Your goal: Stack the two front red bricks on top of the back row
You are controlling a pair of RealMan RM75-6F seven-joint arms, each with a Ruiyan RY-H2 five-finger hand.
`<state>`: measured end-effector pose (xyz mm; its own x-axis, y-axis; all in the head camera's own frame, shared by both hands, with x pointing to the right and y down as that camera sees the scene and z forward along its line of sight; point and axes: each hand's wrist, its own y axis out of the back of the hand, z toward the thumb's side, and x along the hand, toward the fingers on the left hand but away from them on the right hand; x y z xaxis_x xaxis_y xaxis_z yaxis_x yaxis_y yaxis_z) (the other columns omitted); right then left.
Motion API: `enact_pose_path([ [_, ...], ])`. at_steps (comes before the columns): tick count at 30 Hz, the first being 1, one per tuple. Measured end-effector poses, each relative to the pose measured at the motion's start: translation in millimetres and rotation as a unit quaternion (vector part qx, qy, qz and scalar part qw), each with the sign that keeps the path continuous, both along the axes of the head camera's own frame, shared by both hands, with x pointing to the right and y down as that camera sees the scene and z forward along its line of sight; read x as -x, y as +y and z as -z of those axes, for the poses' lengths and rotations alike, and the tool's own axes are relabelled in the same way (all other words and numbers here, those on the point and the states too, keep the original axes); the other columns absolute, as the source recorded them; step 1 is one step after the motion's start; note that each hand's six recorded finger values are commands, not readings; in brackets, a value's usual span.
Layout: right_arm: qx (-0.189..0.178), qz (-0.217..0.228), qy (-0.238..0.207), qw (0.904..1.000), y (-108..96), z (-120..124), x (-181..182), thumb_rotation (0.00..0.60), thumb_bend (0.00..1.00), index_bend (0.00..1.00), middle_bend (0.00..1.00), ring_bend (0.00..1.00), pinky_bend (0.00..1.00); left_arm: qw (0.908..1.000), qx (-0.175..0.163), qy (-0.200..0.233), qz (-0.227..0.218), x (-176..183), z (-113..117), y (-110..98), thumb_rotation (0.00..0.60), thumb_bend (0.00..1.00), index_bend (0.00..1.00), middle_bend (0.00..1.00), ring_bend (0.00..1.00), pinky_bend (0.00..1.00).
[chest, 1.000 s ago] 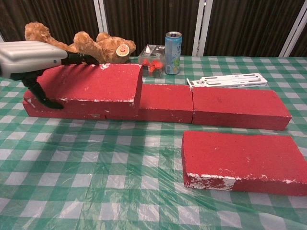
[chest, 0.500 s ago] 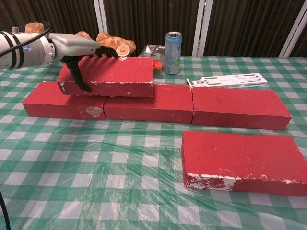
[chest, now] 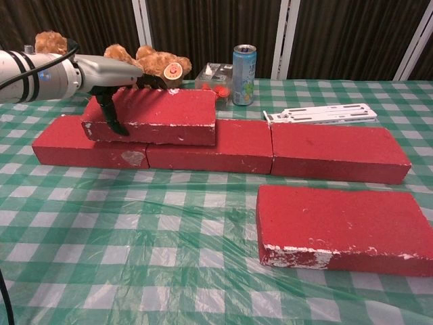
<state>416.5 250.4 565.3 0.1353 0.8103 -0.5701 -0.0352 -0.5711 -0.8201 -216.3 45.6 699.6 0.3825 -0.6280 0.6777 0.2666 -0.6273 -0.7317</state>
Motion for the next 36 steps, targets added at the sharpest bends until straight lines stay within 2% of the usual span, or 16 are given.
enact_pose_path([
  [11, 0.003, -0.001, 0.001, 1.0, -0.6, -1.2, -0.6, 0.6, 0.21, 0.0, 0.0, 0.0, 0.0, 0.9998, 0.018, -0.008, 0.01, 3.1, -3.1, 1.1, 0.6, 0.27, 0.0, 0.43, 0.21, 0.14],
  [15, 0.004, -0.001, 0.003, 1.0, -0.4, -1.8, -0.3, 0.6, 0.21, 0.0, 0.0, 0.0, 0.0, 0.9996, 0.022, -0.012, 0.011, 5.8, -3.8, 1.8, 0.6, 0.27, 0.0, 0.3, 0.12, 0.12],
  [20, 0.002, -0.002, 0.003, 1.0, -0.5, -1.6, -0.2, 0.6, 0.21, 0.0, 0.0, 0.0, 0.0, 0.9994, 0.028, -0.012, 0.014, 7.2, -6.1, 2.3, 0.6, 0.26, 0.0, 0.22, 0.07, 0.1],
  [24, 0.003, -0.002, 0.005, 1.0, -0.3, -2.4, -0.5, 0.6, 0.21, 0.0, 0.0, 0.0, 0.0, 0.9995, 0.028, -0.01, 0.014, 7.5, -7.3, 1.5, 0.6, 0.26, 0.0, 0.12, 0.01, 0.08],
  [30, 0.003, -0.006, 0.007, 1.0, -1.3, -3.2, -1.3, 0.6, 0.21, 0.0, 0.0, 0.0, 0.0, 0.9993, 0.035, 0.001, 0.015, 5.7, -6.4, 1.9, 0.6, 0.26, 0.0, 0.01, 0.0, 0.08],
  [36, 0.003, -0.005, 0.005, 1.0, -1.9, -2.7, -1.2, 0.6, 0.21, 0.0, 0.0, 0.0, 0.0, 0.9991, 0.041, 0.001, 0.008, 5.2, -7.9, 5.0, 0.6, 0.26, 0.0, 0.0, 0.0, 0.07],
])
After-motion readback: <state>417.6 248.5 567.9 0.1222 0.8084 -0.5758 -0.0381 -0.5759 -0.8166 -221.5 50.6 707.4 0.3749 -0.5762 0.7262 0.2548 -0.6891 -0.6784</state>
